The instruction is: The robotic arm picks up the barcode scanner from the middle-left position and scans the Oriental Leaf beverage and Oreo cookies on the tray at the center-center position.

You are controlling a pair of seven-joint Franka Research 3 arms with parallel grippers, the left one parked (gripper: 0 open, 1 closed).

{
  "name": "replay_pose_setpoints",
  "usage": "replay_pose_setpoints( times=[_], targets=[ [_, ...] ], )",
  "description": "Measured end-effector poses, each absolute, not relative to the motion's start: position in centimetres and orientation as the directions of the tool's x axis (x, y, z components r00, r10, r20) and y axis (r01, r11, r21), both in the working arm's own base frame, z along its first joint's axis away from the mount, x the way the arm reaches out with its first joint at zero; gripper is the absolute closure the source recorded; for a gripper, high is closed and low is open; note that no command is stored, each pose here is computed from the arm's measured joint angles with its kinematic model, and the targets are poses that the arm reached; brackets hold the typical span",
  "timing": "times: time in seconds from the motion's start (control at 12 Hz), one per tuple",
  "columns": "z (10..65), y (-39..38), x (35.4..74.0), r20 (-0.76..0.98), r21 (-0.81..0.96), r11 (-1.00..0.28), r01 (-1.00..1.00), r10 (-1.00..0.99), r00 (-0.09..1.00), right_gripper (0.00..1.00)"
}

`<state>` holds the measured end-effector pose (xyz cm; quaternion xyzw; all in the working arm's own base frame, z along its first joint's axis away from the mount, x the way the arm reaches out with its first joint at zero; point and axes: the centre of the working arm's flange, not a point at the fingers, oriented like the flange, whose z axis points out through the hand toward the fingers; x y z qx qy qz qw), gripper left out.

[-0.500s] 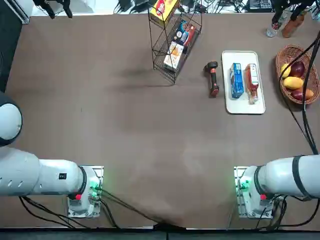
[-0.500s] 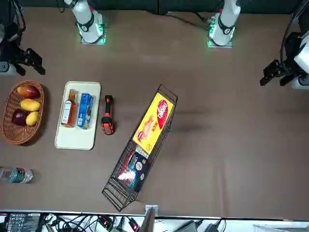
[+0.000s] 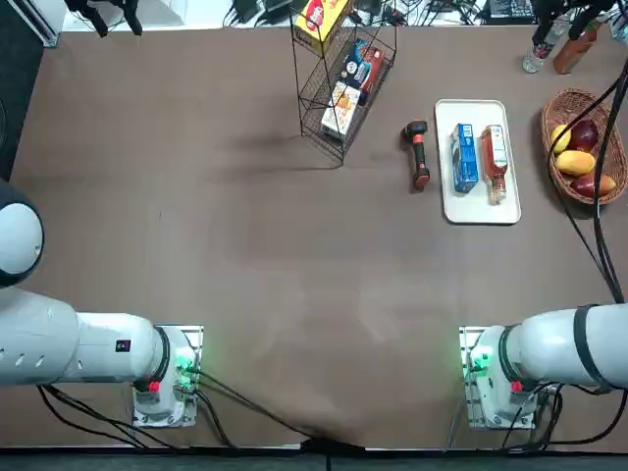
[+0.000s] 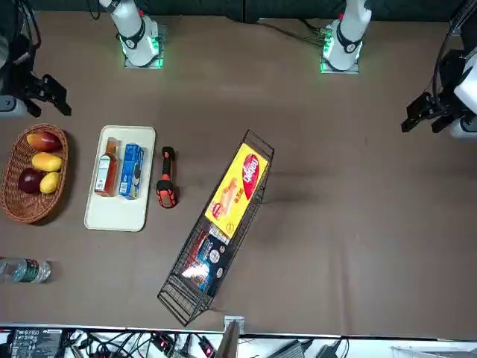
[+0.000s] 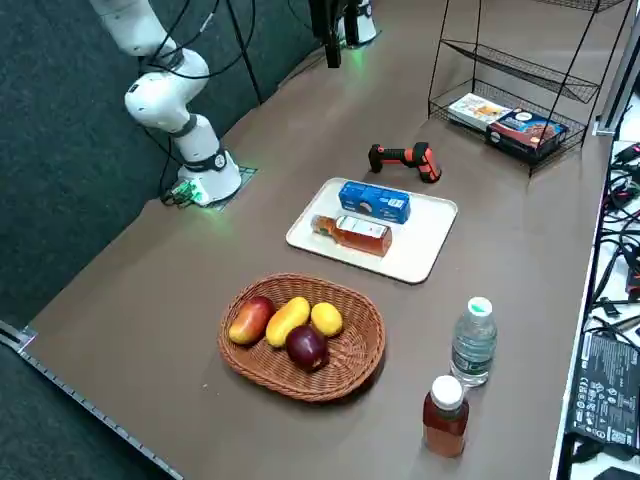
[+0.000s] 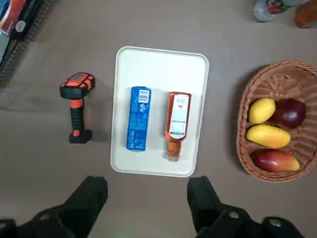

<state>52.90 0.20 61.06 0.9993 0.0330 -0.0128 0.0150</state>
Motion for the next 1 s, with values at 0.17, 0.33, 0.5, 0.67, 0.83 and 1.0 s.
replay_pose_setpoints(
  times=[0.17,0.33,0.5,0.67,0.83,1.0],
  targets=[
    [59.8,1.8,53.4,-0.042,0.018,-0.997,0.074,0.073,0.996,0.0],
    [57.7,4.1,54.2,-0.045,0.012,-0.996,0.083,0.083,0.996,0.0],
    [55.3,6.1,54.5,-0.068,-0.005,-0.995,0.105,0.105,0.992,0.0],
    [52.7,7.5,54.8,-0.083,-0.04,-0.993,0.112,0.115,0.99,0.0],
    [49.9,8.3,54.8,-0.086,-0.053,-0.992,0.118,0.122,0.989,0.0],
    [47.1,9.8,54.6,-0.085,-0.054,-0.99,0.127,0.131,0.988,0.0]
  ],
)
